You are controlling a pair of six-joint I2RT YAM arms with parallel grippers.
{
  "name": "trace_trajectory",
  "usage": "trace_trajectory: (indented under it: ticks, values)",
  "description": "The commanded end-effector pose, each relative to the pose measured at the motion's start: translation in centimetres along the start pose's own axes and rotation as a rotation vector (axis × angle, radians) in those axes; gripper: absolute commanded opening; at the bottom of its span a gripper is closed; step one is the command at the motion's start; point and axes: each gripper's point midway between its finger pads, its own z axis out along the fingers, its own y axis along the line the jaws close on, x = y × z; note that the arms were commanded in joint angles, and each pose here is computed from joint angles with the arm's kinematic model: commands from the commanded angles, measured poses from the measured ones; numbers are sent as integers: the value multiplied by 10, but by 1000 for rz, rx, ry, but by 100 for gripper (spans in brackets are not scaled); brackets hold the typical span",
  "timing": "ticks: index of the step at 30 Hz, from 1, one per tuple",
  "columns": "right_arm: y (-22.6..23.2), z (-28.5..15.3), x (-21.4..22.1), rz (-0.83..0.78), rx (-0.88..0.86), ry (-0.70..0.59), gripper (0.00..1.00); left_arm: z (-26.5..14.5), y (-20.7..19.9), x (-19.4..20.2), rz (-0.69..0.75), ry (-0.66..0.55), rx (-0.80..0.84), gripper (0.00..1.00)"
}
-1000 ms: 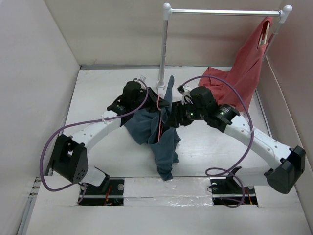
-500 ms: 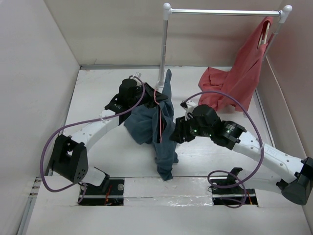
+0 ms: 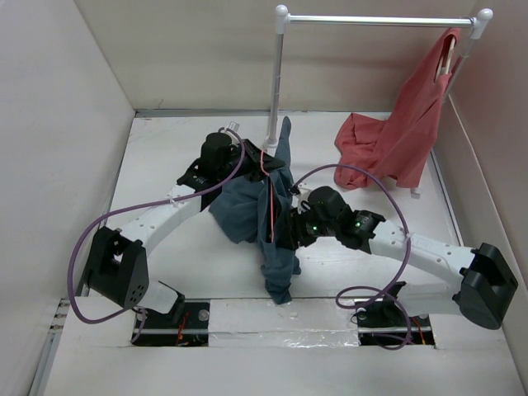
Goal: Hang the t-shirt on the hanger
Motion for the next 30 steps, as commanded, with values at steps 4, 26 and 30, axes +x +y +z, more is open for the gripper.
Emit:
trace_trajectory:
  ticks: [4, 26, 30]
  values:
    - [2, 10, -18, -1, -18, -115, 59, -18, -57, -6, 59, -27, 147, 0]
    - [43, -48, -36, -12, -169, -244, 0, -11, -81, -29, 72, -81, 207, 0]
    - [16, -36, -47, 39, -7, -270, 22, -8, -89, -28, 71, -61, 234, 0]
